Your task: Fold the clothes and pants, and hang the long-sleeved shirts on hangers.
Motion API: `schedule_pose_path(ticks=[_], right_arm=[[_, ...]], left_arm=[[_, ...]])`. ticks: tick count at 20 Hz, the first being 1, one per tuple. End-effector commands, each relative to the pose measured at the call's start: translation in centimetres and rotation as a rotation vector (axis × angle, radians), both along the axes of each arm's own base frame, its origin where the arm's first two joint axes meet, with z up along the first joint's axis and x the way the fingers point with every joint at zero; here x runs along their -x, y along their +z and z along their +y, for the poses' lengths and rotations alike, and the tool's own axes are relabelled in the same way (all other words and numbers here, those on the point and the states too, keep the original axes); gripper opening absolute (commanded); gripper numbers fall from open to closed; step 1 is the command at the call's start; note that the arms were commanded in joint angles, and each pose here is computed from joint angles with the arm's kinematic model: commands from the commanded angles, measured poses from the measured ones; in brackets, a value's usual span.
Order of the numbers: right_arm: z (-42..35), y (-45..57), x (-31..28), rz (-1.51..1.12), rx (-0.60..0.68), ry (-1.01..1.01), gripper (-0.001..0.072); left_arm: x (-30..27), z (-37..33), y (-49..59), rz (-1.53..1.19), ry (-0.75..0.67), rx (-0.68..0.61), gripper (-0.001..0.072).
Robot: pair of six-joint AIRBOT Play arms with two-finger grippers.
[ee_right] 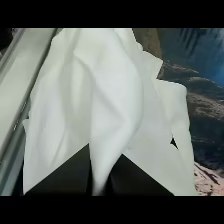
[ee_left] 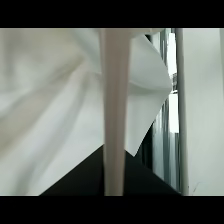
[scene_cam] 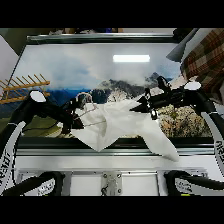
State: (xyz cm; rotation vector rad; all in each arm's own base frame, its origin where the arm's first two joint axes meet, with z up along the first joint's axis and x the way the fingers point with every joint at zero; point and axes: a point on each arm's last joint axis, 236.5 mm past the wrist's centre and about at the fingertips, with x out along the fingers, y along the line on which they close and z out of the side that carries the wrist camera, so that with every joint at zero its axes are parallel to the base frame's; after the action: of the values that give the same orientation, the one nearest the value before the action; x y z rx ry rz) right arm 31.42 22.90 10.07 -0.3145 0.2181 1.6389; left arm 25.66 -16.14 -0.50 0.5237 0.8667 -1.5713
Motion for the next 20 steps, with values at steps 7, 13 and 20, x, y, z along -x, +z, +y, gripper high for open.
schedule_pose_path(ticks=[7,13,20], right_arm=[[0.1,0.1,-0.6,-0.054,-0.006,-0.01,0.0033],[0.1,0.1,-0.6,-0.054,-0.006,-0.01,0.003],[0.1,0.1,-0.6,-0.053,-0.006,-0.01,0.0028]], left_arm=[[-0.1,-0.9,0.8,0.004,0.011,0.05,0.0021],[-0.2,-0.9,0.8,0.045,0.06,0.037,0.006],[-1.7,-0.8,0.5,0.111,0.236,0.0,0.0402]])
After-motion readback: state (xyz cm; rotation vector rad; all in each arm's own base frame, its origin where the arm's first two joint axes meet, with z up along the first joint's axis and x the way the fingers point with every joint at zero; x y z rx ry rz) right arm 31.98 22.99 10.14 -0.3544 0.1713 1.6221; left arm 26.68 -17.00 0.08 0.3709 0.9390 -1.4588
